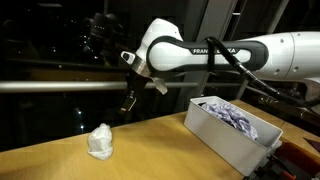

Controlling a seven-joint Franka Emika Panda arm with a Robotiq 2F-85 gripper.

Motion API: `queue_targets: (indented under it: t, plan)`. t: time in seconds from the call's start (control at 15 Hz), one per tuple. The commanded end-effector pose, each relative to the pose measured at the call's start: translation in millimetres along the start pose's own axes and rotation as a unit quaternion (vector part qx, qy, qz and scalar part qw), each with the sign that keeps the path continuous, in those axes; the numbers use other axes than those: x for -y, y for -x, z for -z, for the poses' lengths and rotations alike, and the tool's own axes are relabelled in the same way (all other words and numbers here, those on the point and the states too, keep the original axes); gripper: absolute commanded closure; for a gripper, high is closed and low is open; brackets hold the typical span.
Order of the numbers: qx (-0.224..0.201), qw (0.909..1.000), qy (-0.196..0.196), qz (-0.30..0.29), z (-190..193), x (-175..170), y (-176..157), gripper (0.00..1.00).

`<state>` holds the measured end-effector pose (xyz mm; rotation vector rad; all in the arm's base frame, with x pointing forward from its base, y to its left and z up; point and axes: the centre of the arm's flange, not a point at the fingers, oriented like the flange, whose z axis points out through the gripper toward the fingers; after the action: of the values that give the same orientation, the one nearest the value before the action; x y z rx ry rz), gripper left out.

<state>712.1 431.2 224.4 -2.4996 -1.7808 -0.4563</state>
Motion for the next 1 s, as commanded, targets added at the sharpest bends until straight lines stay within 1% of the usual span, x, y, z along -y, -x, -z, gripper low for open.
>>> queue_targets:
  t: [0.0,0.13,0.33,0.47,0.67,0.93]
  plan:
    - [-0.008,0.9994,-0.033,-0.010,6.4,-11.7,-17.2,0.01]
    - [-0.011,0.9990,-0.043,-0.009,-2.6,-12.1,-19.9,0.00]
    - [-0.016,0.9973,-0.071,-0.008,-21.7,-8.9,-23.8,0.00]
    - [-0.017,0.9964,-0.083,-0.004,-34.0,-5.3,-27.6,0.00]
    - [-0.019,0.9956,-0.091,0.009,-50.9,4.2,-40.0,0.00]
    - [-0.021,0.9951,-0.092,0.032,-69.3,21.6,-62.9,0.00]
